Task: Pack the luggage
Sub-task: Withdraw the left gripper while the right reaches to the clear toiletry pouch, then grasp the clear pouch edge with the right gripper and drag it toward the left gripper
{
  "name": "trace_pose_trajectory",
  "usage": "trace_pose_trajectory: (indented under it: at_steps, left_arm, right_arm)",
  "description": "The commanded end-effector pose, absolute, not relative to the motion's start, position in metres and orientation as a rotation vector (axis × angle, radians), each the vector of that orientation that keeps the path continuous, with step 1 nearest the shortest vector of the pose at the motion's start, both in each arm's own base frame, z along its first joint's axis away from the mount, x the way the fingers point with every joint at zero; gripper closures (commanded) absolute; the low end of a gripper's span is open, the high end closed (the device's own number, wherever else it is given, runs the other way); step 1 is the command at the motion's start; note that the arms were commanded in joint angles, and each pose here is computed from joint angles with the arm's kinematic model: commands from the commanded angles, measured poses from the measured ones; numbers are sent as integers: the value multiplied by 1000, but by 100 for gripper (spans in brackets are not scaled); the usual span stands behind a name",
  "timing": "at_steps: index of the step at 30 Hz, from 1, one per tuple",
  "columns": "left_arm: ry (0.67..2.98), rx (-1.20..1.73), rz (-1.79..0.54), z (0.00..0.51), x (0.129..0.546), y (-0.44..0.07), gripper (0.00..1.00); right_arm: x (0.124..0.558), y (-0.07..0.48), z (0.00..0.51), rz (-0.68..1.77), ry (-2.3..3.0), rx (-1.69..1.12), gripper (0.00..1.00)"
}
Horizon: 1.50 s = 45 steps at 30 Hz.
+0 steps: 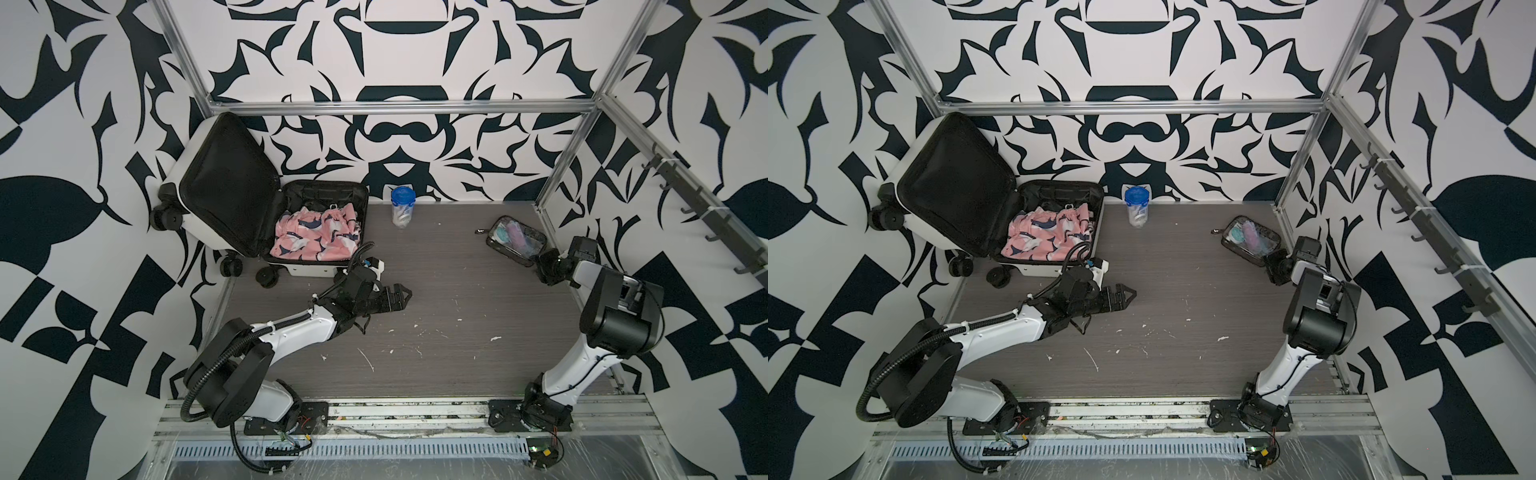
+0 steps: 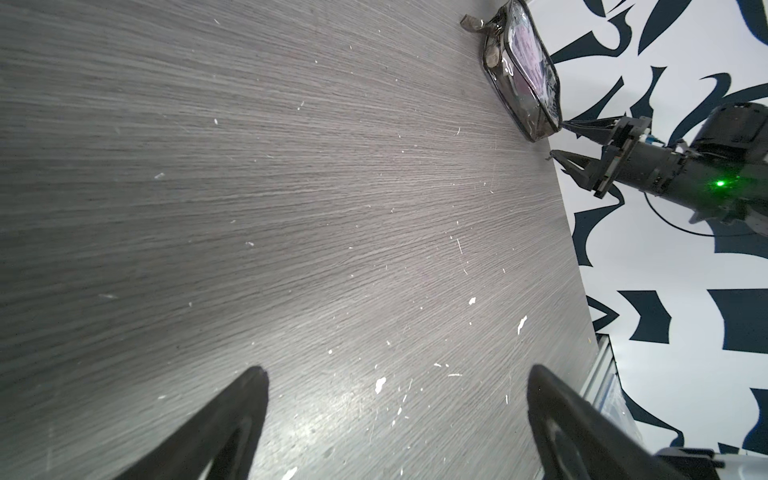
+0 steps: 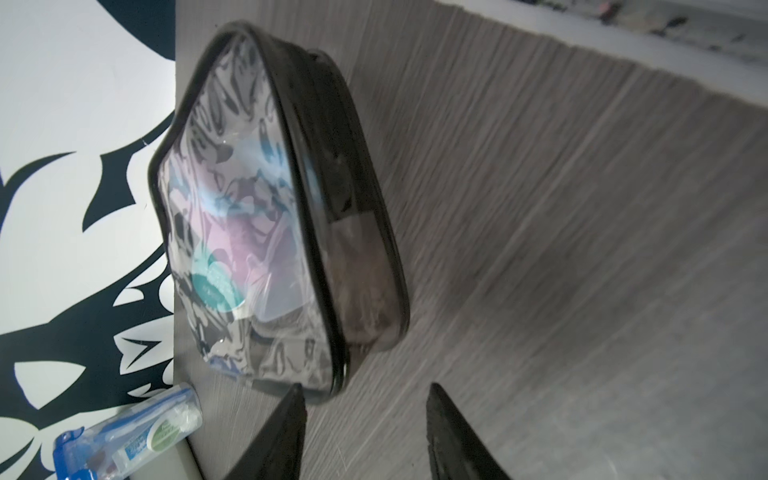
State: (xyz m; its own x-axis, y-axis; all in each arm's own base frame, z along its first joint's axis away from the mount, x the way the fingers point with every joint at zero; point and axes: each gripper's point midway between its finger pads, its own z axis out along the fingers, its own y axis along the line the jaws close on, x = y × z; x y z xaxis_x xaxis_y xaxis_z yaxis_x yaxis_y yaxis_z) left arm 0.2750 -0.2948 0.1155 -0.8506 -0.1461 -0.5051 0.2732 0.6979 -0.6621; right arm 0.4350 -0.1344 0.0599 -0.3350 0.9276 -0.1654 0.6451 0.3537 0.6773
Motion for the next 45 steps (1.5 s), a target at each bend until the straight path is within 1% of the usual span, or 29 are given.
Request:
trace_pose_trajectory:
  at_steps: [1, 11, 15, 19, 26, 31, 37, 45]
  left_arm:
    - [2361, 105, -1055, 117, 273, -293, 1]
    - [2357, 100, -1050, 121, 274, -291, 1]
    - [2353, 94, -1049, 123, 274, -291, 1]
    - [2353, 88, -1044, 124, 273, -289, 1]
    - [2355, 80, -1029, 124, 273, -286, 1]
    - [2352, 72, -1026, 127, 275, -287, 1]
    - [2369, 52, -1031, 129, 285, -283, 1]
    - [2388, 61, -1034, 139, 293, -280, 1]
  right_arm:
    - [459, -149, 85, 704, 1973, 1329, 52]
    - [472, -152, 85, 760, 1893, 1318, 56]
    - [477, -152, 79, 780, 1889, 1333, 63]
    - [481, -153, 70, 791, 1883, 1351, 68]
    - [488, -149, 64, 815, 1887, 1349, 85]
    - [487, -138, 71, 835, 1904, 1306, 99]
    - [464, -103, 79, 845, 1970, 1250, 100]
    - [414, -23, 75, 847, 2111, 1117, 100]
